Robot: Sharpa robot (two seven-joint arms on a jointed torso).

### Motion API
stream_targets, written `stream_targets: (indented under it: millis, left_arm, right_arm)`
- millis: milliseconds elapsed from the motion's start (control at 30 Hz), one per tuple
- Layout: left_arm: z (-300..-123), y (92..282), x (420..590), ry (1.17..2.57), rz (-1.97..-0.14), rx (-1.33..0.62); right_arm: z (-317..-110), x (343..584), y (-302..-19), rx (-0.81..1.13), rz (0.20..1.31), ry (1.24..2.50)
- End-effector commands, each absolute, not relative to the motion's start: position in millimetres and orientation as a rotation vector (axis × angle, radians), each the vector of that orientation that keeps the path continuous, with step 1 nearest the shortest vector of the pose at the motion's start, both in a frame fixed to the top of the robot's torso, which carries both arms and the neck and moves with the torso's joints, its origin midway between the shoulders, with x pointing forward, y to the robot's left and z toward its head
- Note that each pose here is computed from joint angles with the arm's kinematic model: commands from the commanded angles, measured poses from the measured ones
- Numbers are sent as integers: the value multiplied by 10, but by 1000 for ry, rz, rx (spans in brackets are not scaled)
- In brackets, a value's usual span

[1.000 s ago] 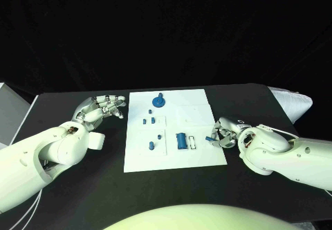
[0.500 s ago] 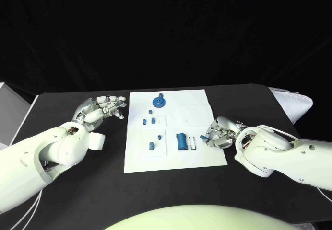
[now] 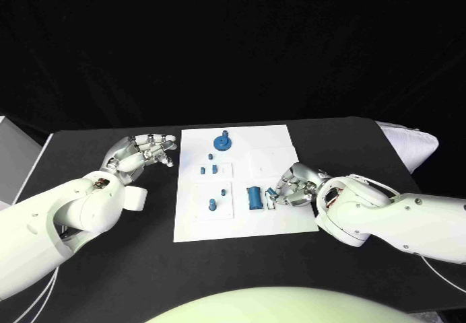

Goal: Assemble the parts on the task board

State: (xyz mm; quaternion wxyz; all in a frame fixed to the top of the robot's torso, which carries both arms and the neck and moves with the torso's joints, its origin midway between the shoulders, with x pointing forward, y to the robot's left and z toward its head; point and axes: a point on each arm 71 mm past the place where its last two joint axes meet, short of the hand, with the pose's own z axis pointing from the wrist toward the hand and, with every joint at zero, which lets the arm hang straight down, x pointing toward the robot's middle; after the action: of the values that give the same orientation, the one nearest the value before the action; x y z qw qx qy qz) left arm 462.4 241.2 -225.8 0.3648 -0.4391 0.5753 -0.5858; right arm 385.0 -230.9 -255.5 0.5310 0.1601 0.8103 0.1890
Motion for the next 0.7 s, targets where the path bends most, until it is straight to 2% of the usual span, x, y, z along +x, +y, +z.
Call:
stream_targets:
  millis: [33,700]
  left_arm:
    - [-2244,2398,4620,1471,-1520,-1127]
    - [-2243,2414,4615,1475,-1516,-1129]
  right_arm:
    - [-2604,3852,-2298,390,431,1973]
    - [-2644,3855,-2251,345,389,1995]
